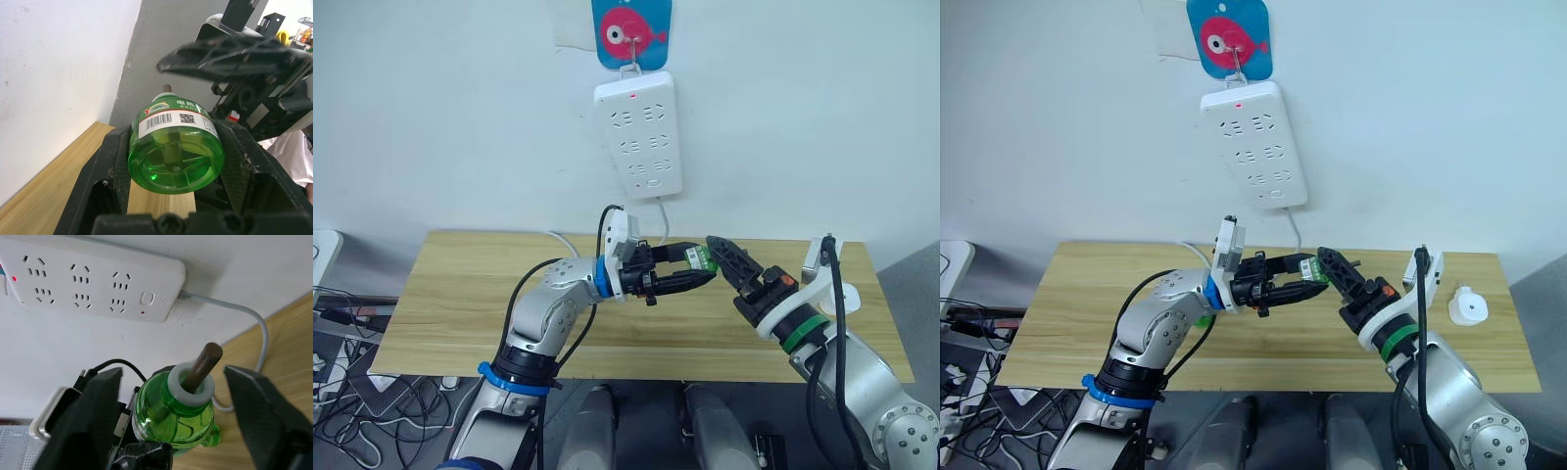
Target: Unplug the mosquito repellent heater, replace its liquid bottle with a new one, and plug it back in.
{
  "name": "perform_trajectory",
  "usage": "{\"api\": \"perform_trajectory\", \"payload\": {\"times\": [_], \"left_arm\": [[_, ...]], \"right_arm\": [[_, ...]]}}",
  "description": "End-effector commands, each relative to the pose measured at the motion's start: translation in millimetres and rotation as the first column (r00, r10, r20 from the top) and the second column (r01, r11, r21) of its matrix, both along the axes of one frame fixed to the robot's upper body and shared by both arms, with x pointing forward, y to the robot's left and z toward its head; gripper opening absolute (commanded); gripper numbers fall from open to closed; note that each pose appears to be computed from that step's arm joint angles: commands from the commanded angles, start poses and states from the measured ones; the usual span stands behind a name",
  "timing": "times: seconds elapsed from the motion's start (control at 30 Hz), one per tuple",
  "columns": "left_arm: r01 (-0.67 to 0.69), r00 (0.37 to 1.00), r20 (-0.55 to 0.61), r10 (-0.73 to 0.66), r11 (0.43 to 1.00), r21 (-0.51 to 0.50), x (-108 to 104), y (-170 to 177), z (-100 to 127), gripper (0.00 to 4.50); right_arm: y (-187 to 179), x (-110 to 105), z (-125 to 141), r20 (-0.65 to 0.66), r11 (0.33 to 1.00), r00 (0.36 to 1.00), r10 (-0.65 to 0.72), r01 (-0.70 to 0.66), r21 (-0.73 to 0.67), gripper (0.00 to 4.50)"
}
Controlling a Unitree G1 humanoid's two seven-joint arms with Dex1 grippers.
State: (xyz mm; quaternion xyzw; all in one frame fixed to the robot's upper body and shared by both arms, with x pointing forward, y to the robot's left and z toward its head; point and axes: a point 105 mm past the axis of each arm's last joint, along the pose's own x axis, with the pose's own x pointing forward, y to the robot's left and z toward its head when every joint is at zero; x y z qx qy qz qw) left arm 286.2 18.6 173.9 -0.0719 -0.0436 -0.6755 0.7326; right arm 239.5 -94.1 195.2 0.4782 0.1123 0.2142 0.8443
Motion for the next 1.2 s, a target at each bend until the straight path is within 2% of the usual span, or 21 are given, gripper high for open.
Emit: {"api": "perform_trajectory", "payload": {"times": [0.03, 0.1, 0.13, 0.37, 0.47, 0.6, 0.8, 0.9, 1.03, 1.1, 1.17, 1.2], "left_arm": [[0.035, 0.998, 0.058, -0.033, 0.999, -0.017, -10, -6, 11, 2.24], [0.036, 0.998, 0.059, -0.035, 0.999, -0.016, -10, -6, 11, 2.24], [0.038, 0.998, 0.06, -0.037, 0.999, -0.015, -11, -6, 11, 2.24], [0.059, 0.996, 0.066, -0.059, 0.998, 0.002, -16, -6, 9, 2.24], [0.081, 0.992, 0.088, -0.085, 0.995, 0.053, -19, -3, 2, 3.27], [0.046, 0.987, 0.149, -0.061, 0.994, 0.097, -15, 3, 6, 4.5], [0.0, 0.969, 0.244, -0.042, 0.986, 0.169, -13, 12, 5, 4.5], [-0.014, 0.934, 0.35, -0.064, 0.976, 0.217, -16, 13, 2, 4.5], [-0.008, 0.913, 0.397, -0.095, 0.969, 0.249, -20, 14, -4, 4.5], [-0.007, 0.907, 0.406, -0.11, 0.961, 0.276, -21, 15, -11, 4.5], [-0.025, 0.906, 0.41, -0.102, 0.956, 0.293, -18, 15, -16, 4.5], [-0.033, 0.906, 0.412, -0.096, 0.955, 0.296, -17, 15, -17, 4.5]], "right_arm": [[1, -4, 7, 0.028, 1.0, 1.0, 0.002, -0.002, 0.026, 1.8], [2, -4, 6, 0.029, 1.0, 1.0, 0.003, -0.004, 0.025, 1.06], [2, -4, 7, 0.031, 1.0, 0.999, 0.008, -0.008, 0.022, 0.84], [3, -3, 6, 0.036, 1.0, 0.999, 0.013, -0.014, 0.018, 0.84], [1, -1, 6, 0.046, 1.0, 0.999, 0.011, -0.011, 0.005, 0.84], [-18, 7, 5, 0.057, 0.999, 0.998, -0.035, 0.038, -0.037, 0.84], [-46, 11, 2, 0.071, 0.982, 0.992, -0.1, 0.109, -0.152, 0.84], [-64, 16, -4, 0.112, 0.932, 0.983, -0.145, 0.174, -0.318, 0.84], [-74, 21, -16, 0.186, 0.816, 0.973, -0.139, 0.219, -0.535, 0.84], [-79, 24, -23, 0.226, 0.738, 0.964, -0.14, 0.253, -0.626, 0.84], [-89, 27, -34, 0.267, 0.62, 0.953, -0.146, 0.298, -0.726, 0.84], [-91, 28, -37, 0.281, 0.585, 0.949, -0.144, 0.311, -0.749, 0.84]]}}
